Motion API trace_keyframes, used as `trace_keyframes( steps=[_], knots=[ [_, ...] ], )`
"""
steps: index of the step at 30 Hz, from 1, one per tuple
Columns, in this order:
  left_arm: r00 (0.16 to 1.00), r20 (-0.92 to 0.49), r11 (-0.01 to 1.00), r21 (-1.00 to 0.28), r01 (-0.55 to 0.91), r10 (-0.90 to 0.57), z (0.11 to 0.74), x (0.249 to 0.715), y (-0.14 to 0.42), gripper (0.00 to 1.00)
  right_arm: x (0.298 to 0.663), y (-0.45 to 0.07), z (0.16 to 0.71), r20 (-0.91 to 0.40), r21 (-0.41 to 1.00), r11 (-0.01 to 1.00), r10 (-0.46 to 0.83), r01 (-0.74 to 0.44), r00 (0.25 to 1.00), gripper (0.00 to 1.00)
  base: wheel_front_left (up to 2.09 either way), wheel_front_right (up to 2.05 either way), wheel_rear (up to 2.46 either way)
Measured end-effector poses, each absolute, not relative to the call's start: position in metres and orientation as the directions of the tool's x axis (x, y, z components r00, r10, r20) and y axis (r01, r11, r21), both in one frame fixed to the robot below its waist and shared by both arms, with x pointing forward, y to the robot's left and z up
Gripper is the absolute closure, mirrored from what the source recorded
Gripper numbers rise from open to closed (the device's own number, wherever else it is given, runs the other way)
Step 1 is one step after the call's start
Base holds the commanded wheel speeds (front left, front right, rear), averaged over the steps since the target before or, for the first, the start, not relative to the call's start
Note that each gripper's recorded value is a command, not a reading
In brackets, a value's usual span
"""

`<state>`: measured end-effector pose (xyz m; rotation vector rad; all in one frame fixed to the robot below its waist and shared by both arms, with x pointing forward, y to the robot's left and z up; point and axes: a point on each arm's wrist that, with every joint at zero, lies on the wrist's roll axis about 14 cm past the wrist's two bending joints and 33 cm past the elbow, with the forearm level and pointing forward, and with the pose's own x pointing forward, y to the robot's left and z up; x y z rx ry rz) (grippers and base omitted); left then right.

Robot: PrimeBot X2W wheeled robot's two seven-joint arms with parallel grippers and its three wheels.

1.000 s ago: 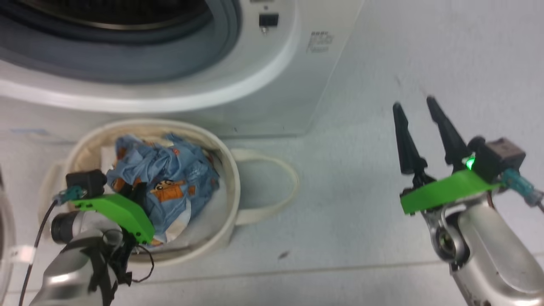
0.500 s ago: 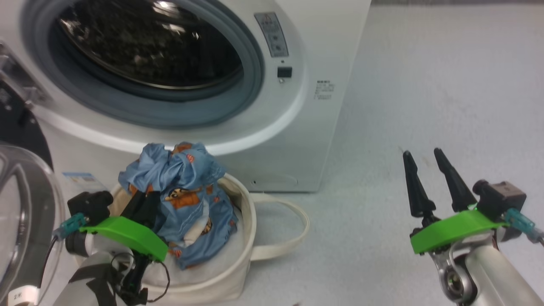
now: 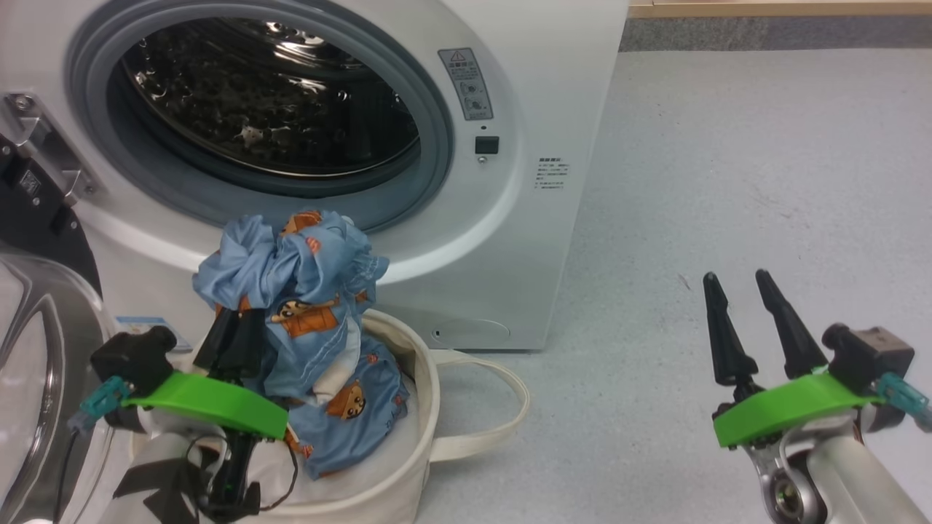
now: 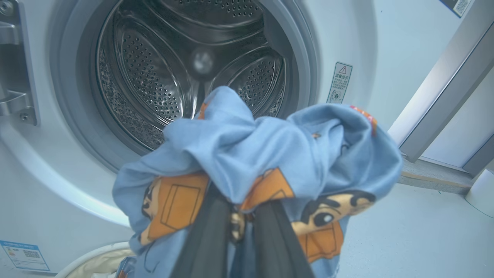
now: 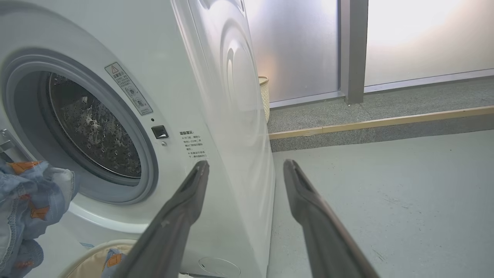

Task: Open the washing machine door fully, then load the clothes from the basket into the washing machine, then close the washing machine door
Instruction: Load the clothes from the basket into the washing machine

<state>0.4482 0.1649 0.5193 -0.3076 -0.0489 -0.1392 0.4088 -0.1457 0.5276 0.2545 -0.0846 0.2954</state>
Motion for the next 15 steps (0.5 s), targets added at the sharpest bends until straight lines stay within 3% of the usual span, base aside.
trace_keyframes(
  steps=[5,15],
  knots=[
    [0.989,0.057,0.951,-0.271,0.145,-0.135,0.516,0.463,0.162,1.0,0.409,-0.154,0.519,0.099,0.241,0.931,0.256,-0.273,0.962,0.0,0.0,0.0,0.0],
    [0.992,0.052,0.952,-0.28,0.124,-0.114,0.53,0.538,0.161,1.0,0.423,-0.151,0.5,0.059,0.232,0.933,0.269,-0.275,0.961,0.0,0.0,0.0,0.0]
  ],
)
